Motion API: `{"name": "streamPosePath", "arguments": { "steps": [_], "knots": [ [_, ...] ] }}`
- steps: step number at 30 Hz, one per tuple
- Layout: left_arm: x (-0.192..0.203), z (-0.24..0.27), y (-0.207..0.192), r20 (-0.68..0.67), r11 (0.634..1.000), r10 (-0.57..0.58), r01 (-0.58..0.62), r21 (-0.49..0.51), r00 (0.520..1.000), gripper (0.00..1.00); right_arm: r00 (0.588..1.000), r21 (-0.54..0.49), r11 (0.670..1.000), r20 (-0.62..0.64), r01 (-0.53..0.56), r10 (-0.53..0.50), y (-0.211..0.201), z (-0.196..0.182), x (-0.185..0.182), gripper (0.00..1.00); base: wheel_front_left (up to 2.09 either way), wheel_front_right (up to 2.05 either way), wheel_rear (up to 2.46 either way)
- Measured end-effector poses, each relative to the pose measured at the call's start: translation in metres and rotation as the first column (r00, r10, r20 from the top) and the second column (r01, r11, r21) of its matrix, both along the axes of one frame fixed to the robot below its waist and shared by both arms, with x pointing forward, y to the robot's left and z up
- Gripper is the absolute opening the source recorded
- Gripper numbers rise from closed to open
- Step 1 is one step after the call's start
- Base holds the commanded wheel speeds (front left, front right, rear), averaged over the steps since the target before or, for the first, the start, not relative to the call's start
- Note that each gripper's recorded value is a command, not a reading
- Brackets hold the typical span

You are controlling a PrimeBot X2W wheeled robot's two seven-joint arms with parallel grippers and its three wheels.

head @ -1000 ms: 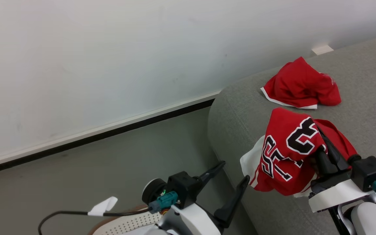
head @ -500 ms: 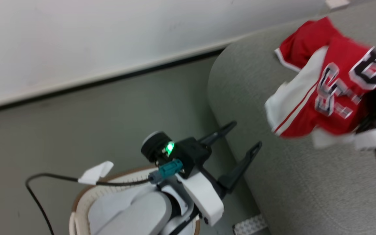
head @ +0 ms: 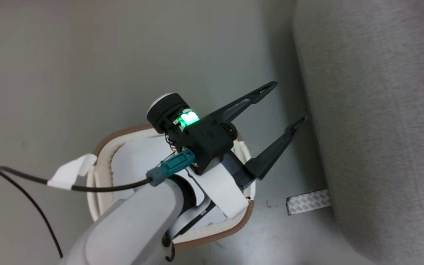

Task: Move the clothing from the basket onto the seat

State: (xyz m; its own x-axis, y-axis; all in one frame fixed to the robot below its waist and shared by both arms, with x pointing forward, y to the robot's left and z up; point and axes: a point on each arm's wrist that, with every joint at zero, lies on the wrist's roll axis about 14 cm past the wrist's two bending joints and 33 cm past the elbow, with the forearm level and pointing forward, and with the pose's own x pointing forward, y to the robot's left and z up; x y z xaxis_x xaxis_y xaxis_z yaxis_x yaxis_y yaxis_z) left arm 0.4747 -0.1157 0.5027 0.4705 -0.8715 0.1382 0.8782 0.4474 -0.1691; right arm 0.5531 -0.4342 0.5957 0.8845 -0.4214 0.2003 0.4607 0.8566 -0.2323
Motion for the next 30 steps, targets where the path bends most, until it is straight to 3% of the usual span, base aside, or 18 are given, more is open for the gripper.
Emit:
{"name": "streamPosePath", "arguments": {
  "steps": [5, 6, 7, 8, 10, 20, 30],
  "knots": [
    [0.014, -0.032, 0.023, -0.053, 0.997, 0.065, -0.063, 0.040, 0.996, 1.00, 0.980, 0.105, 0.986, -0.169, 0.126, -0.107, -0.023, -0.091, 0.000, 0.00, 0.00, 0.00, 0.00],
    [0.015, -0.037, 0.027, -0.061, 0.996, 0.078, -0.075, 0.048, 0.995, 1.00, 0.974, 0.125, 0.982, -0.195, 0.143, -0.117, -0.023, -0.109, -0.003, 0.16, 0.00, 0.00, 0.00],
    [0.016, -0.041, 0.030, -0.069, 0.995, 0.087, -0.083, 0.056, 0.994, 1.00, 0.966, 0.145, 0.977, -0.231, 0.154, -0.118, -0.020, -0.128, -0.006, 0.47, 0.00, 0.00, 0.00],
    [0.017, -0.046, 0.034, -0.077, 0.994, 0.097, -0.092, 0.067, 0.992, 1.00, 0.956, 0.162, 0.973, -0.268, 0.162, -0.115, -0.016, -0.147, -0.011, 1.00, 0.00, 0.00, 0.00],
    [0.017, -0.052, 0.039, -0.081, 0.991, 0.108, -0.101, 0.087, 0.991, 1.00, 0.943, 0.181, 0.966, -0.309, 0.186, -0.124, -0.014, -0.168, -0.024, 1.00, 0.00, 0.00, 0.00],
    [0.023, -0.039, 0.062, -0.060, 0.974, 0.211, -0.204, 0.103, 0.976, 1.00, 0.956, 0.168, 0.970, -0.265, 0.176, -0.127, -0.012, -0.150, -0.061, 1.00, 0.00, 0.00, 0.00],
    [-0.002, -0.004, 0.098, -0.038, 0.928, 0.369, -0.366, 0.074, 0.929, 1.00, 0.965, 0.170, 0.984, -0.262, 0.059, -0.013, 0.030, -0.131, -0.123, 1.00, 0.00, 0.00, 0.00]
  ]
}}
